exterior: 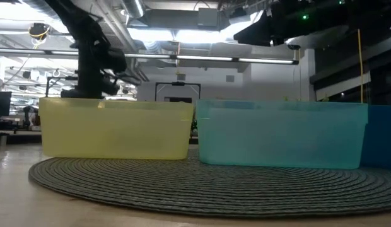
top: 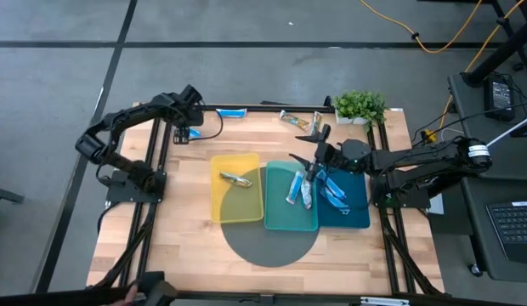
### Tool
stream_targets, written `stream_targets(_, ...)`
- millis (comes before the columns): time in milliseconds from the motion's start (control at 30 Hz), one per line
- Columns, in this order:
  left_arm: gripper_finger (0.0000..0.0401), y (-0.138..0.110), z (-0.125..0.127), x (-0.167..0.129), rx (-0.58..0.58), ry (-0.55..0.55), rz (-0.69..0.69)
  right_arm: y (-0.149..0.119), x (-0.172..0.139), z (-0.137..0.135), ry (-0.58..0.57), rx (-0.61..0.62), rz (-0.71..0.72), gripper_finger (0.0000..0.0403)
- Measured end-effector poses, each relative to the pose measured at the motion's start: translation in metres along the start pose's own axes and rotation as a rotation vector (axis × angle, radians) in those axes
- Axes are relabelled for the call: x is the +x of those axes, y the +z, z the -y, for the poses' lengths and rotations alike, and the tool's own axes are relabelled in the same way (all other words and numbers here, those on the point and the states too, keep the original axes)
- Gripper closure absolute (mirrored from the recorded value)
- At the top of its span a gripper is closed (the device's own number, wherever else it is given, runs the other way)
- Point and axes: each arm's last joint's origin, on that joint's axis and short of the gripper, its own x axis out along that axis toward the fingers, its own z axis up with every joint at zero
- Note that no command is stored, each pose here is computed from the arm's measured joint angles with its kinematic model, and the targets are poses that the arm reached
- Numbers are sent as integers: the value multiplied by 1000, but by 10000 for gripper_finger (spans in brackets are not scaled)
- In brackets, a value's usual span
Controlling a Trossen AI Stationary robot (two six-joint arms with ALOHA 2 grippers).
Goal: Pick and place Granola Bars by type
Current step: Put the red granola bar into the green bin
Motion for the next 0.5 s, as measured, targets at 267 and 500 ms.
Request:
stream_targets(267, 152, 9, 0, 28, -17, -58, -69, 0, 0, -1, 21, -15, 8, 123)
stream_targets(500, 150, 17, 1, 49, -48, -96, -95, 0, 0, -1, 21, -18, 7, 123)
